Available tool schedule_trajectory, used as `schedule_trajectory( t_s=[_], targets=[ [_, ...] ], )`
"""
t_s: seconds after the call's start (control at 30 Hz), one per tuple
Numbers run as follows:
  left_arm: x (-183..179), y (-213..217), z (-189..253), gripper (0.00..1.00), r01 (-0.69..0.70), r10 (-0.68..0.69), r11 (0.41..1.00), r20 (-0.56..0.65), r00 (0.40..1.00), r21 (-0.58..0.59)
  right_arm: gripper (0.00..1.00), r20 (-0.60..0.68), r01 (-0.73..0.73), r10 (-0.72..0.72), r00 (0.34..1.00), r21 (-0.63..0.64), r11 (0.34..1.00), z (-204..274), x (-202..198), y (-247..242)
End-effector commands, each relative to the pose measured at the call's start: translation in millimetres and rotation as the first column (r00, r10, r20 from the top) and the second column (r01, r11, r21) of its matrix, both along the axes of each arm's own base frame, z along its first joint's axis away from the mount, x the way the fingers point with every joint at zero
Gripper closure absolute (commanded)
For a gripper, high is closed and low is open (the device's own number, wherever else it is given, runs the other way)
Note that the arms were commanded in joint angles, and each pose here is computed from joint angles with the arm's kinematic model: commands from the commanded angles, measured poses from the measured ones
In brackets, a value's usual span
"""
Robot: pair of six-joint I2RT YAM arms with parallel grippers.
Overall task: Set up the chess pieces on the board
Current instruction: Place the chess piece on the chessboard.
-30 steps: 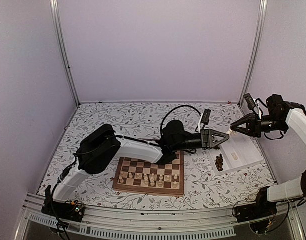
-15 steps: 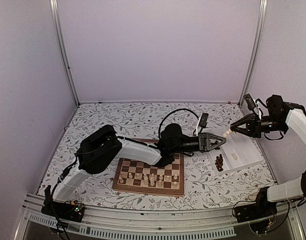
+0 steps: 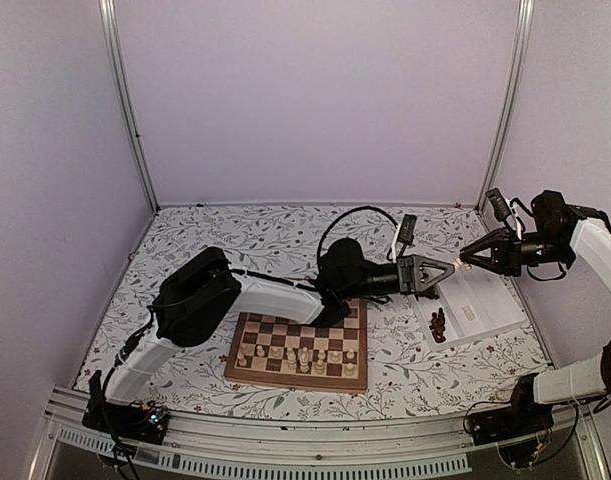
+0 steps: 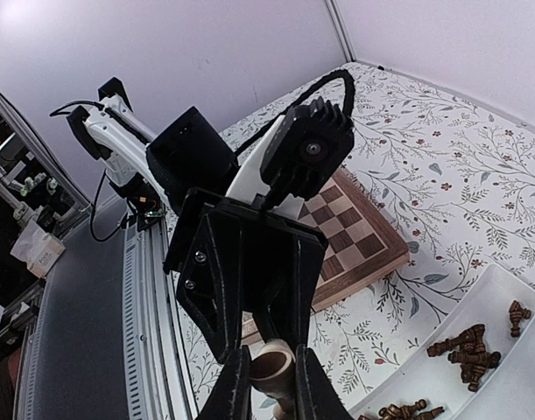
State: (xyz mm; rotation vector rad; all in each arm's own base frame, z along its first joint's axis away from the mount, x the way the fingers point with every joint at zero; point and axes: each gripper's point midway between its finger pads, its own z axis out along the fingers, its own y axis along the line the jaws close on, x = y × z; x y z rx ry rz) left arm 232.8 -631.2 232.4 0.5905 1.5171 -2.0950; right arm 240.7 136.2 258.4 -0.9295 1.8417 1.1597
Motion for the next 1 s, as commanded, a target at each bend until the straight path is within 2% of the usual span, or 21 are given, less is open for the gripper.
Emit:
schedule_trajectory(
  t_s=[0.0, 0.13, 0.2, 0.43, 0.5, 0.8, 0.97],
  targets=[
    [1, 2, 26, 0.73, 0.006, -0.004, 0.999, 0.047, 0.999, -0.05, 0.85, 0.012, -0.008, 0.008, 1.0, 0.017, 1.0, 2, -2, 1],
    [-1, 2, 25, 0.81, 0.014, -0.012, 0.999, 0.041, 0.999, -0.048, 0.84, 0.014, -0.01, 0.009, 1.0, 0.018, 1.0, 2, -2, 1],
    [-1, 2, 24, 0.82, 0.017, -0.016, 0.999, 0.036, 0.999, -0.045, 0.85, 0.016, -0.008, 0.008, 1.0, 0.019, 1.0, 3, -1, 1],
    [-2, 0, 23, 0.72, 0.022, -0.021, 0.999, 0.027, 0.999, -0.036, 0.85, 0.02, -0.008, 0.007, 1.0, 0.018, 1.0, 4, -2, 1],
    [-4, 0, 23, 0.73, 0.025, -0.024, 0.999, 0.026, 0.999, -0.036, 0.85, 0.021, -0.009, 0.008, 1.0, 0.018, 1.0, 4, -2, 1],
    [-6, 1, 24, 0.91, 0.041, -0.04, 0.999, 0.023, 0.999, -0.036, 0.84, 0.031, -0.006, 0.006, 1.0, 0.016, 1.0, 6, -2, 1],
    [-9, 17, 33, 0.99, 0.046, -0.047, 0.999, 0.027, 0.999, 0.017, 0.86, 0.031, 0.011, -0.011, 0.999, 0.0, 1.0, 5, 5, -1]
  ],
)
